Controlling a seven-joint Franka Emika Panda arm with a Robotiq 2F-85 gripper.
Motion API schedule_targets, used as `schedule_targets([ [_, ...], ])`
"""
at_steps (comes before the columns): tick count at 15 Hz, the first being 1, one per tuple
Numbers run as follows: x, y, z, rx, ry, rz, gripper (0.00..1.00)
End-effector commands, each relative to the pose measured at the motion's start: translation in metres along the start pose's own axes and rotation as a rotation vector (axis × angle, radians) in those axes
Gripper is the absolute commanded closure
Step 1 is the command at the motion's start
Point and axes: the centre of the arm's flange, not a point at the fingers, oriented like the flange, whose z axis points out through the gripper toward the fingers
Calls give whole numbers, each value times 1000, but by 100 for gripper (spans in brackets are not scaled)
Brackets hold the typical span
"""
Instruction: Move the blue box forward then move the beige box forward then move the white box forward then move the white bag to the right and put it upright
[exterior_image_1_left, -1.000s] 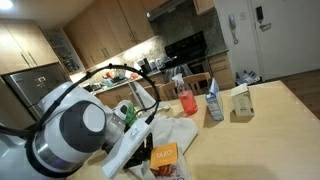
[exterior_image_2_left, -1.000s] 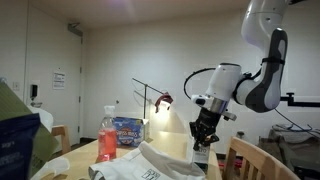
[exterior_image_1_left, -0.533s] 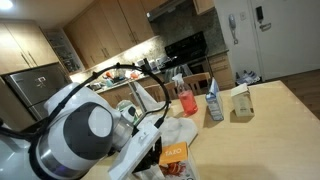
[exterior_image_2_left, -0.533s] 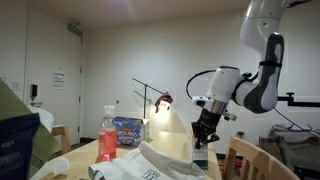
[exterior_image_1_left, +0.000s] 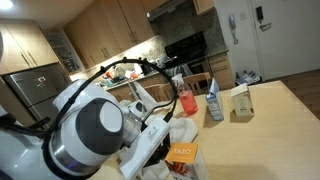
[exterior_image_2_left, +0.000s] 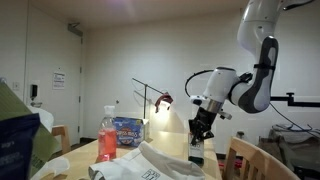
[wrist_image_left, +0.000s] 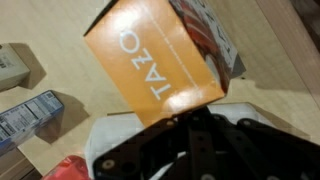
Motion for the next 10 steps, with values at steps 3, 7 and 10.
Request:
schedule_targets([
  [3, -4, -3, 5, -22, -9, 5, 100],
  [7, -2, -11, -1, -17, -14, -18, 100],
  [10, 2, -17, -3, -26, -33, -43, 100],
])
